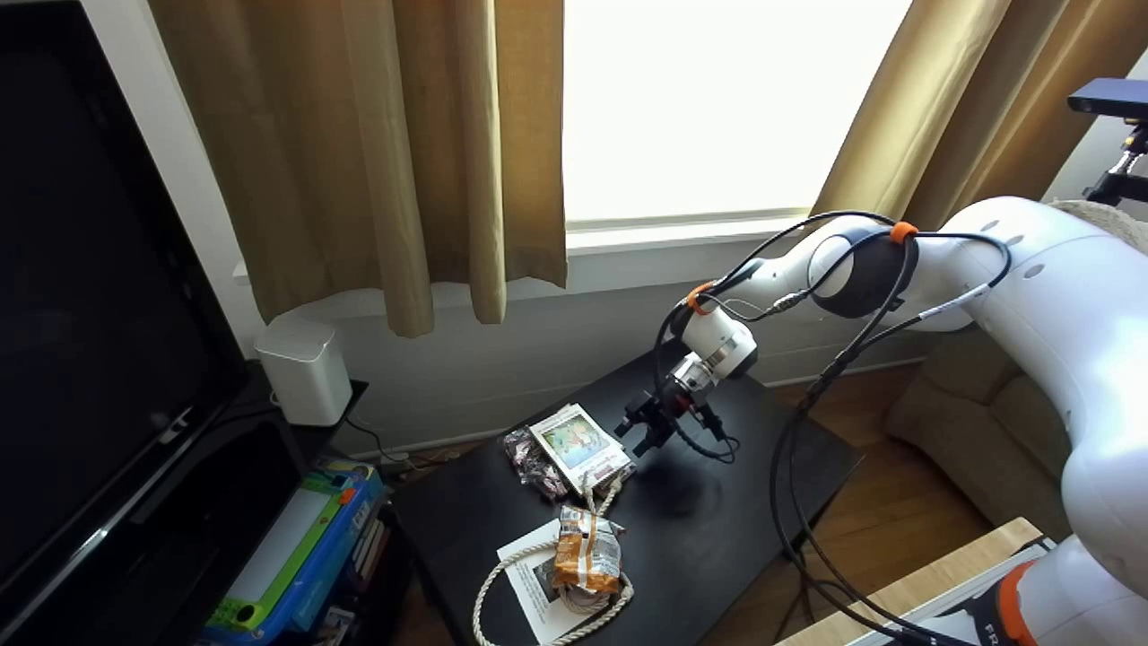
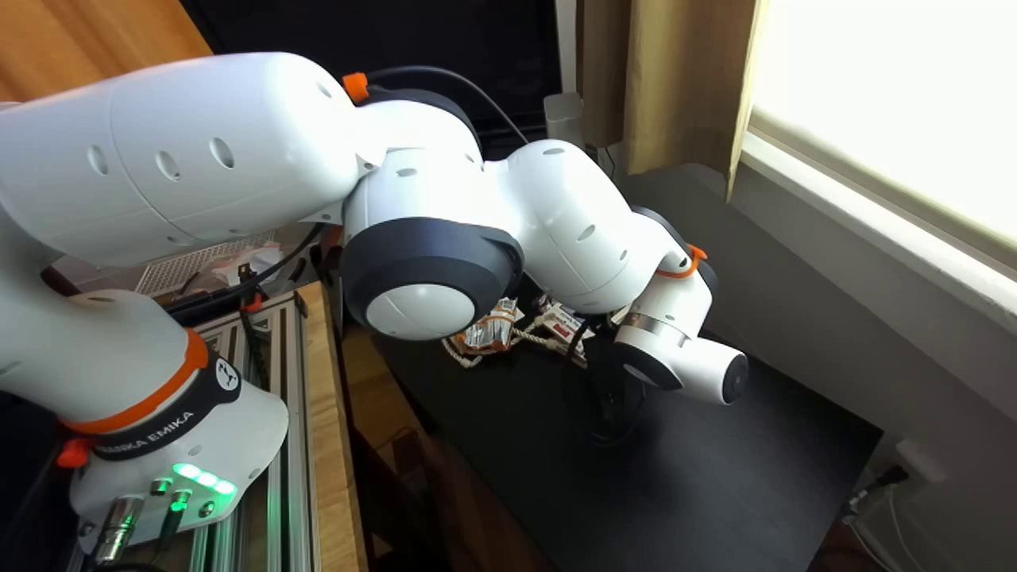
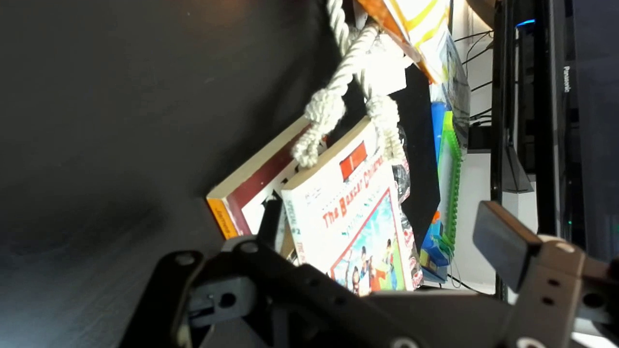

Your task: Move one book to the right

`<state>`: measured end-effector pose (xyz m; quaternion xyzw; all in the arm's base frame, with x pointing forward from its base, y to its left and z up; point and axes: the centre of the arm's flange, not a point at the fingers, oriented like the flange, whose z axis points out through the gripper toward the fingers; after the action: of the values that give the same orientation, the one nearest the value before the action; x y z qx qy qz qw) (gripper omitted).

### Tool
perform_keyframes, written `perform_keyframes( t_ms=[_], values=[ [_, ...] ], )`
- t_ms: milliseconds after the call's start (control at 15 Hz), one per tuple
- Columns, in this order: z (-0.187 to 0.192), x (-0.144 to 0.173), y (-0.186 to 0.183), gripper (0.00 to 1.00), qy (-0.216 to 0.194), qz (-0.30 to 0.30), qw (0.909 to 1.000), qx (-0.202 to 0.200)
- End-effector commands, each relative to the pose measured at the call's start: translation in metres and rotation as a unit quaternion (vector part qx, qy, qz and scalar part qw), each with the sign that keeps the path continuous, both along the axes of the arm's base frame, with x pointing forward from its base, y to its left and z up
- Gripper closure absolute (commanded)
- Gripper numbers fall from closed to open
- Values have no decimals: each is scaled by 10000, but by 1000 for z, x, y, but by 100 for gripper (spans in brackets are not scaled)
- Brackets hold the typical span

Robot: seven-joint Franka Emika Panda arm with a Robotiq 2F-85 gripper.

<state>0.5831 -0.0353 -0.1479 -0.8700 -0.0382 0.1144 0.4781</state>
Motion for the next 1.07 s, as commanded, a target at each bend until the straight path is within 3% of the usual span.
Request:
perform_keyframes(
  t_ms=[0, 467, 733, 1000],
  values=[
    [-23, 17, 1, 0, 141, -190, 9997, -95],
    [-34, 23, 11, 0, 388, -253, 9985, -305],
    [-40, 30, 14, 0, 244, -389, 9974, -551],
    [-45, 31, 22, 0, 215, -301, 9982, -478]
  ],
)
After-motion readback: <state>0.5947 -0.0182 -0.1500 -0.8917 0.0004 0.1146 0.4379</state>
